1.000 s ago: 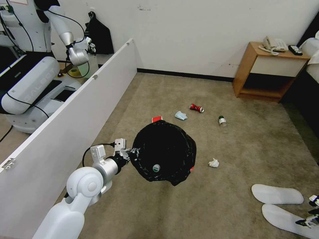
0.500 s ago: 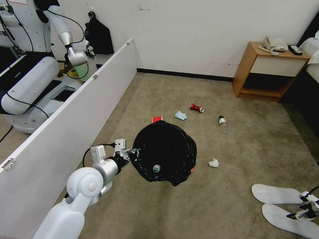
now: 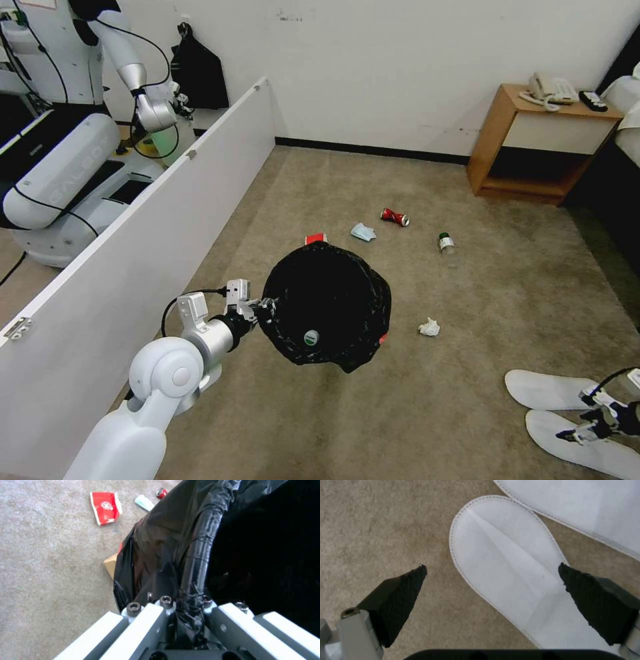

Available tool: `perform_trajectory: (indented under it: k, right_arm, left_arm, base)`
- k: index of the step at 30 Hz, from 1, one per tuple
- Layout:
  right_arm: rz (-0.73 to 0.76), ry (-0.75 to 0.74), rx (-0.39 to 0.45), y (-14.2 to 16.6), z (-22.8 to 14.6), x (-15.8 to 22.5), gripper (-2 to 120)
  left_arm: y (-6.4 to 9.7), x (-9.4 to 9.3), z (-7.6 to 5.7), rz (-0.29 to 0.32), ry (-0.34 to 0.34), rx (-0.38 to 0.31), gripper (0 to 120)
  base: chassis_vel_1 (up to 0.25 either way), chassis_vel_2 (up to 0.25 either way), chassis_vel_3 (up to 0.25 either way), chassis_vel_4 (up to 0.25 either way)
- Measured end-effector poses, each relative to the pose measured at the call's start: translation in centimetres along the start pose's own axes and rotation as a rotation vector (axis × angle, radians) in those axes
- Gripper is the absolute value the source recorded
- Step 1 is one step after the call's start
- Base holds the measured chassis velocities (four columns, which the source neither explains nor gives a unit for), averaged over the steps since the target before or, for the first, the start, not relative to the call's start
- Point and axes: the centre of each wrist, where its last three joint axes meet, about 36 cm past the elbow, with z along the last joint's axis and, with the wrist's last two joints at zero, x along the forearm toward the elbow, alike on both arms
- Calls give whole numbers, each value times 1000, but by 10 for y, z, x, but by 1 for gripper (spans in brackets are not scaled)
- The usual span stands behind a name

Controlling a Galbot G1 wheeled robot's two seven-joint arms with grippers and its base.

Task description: Pick up the trash bin and place the garbage on the floor into it.

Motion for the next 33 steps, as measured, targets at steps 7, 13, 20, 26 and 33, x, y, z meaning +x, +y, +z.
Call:
perform_trajectory:
  k: [7,13,20,26,33]
  right_arm:
    - [-9,4,6,0,1,-9,100]
    - [-24,10,14,4,2,-23,100]
    - [-41,15,20,7,-1,-36,100]
    - [-45,20,20,3,2,-40,100]
    - [-51,30,17,0,7,-45,100]
  left_arm:
    - [1,1,0,-3,-4,3,0]
    - [1,-1,0,-4,-6,6,0]
    - [2,-1,3,-12,-3,10,0]
    - [4,-1,3,-16,-2,12,0]
    - [6,-2,3,-18,-1,13,0]
  base:
    - [0,0,0,0]
    - [0,0,0,0]
    - [0,0,0,0]
    - [0,0,0,0]
    - [0,0,0,0]
